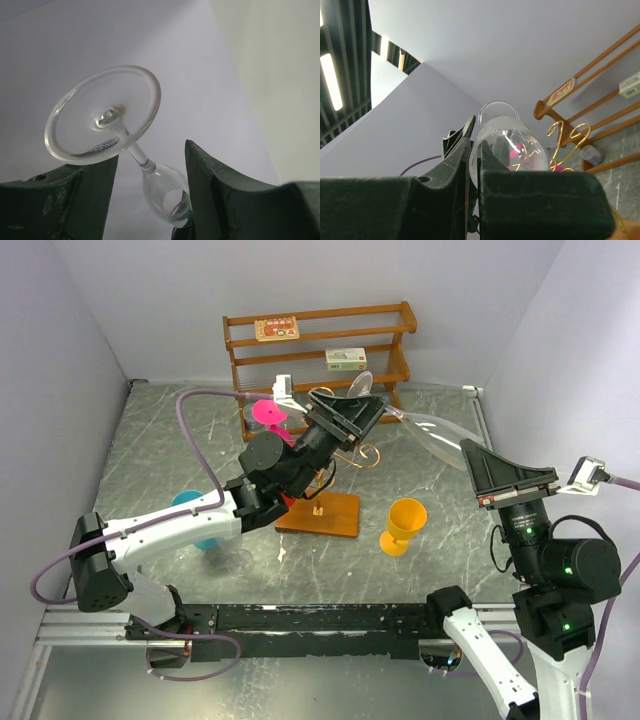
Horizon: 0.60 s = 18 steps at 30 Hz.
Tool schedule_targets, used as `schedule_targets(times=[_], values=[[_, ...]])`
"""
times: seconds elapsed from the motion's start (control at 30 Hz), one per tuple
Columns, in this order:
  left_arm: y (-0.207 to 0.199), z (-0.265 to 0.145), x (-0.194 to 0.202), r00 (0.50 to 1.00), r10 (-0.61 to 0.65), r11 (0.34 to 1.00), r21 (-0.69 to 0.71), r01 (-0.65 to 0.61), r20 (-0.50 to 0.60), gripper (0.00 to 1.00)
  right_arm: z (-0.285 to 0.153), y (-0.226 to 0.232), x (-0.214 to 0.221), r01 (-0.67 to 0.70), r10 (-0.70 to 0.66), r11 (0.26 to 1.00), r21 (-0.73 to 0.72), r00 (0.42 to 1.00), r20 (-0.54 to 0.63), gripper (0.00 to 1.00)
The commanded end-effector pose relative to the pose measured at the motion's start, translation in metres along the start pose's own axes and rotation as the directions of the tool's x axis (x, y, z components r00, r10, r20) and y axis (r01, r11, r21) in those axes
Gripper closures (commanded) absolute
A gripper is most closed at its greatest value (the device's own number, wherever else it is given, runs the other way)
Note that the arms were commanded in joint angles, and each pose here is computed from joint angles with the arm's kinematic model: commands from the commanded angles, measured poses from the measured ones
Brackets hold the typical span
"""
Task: Place the wine glass upside down on the wine glass rack
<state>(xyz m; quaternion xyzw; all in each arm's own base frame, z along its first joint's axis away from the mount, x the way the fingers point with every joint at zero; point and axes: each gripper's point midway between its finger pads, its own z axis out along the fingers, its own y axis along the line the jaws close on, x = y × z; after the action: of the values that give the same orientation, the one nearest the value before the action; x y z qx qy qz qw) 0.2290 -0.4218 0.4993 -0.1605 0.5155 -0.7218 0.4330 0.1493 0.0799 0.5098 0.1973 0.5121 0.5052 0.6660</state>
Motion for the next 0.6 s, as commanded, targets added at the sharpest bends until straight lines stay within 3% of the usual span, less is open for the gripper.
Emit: schedule_targets(times=[0.0,0.17,0.57], values=[[-0.022,0.008,-0.023,0.994,-0.01,1.0,0.029,0.007,0.107,0.37,-0.007,0.014,-0.002,-0.028,0.028,0.998,-0.059,1.0,0.0,1.0],[-0.02,0.007,-0.034,0.987,-0.005,1.0,0.015,0.003,0.163,0.47,-0.008,0.012,0.003,-0.045,0.044,0.997,-0.057,0.999,-0.024,1.0],[-0.031,0.012,-0.045,0.976,-0.005,0.998,0.061,-0.009,0.22,0.57,-0.012,0.008,0.018,-0.079,0.075,0.996,-0.051,0.993,-0.09,1.0]])
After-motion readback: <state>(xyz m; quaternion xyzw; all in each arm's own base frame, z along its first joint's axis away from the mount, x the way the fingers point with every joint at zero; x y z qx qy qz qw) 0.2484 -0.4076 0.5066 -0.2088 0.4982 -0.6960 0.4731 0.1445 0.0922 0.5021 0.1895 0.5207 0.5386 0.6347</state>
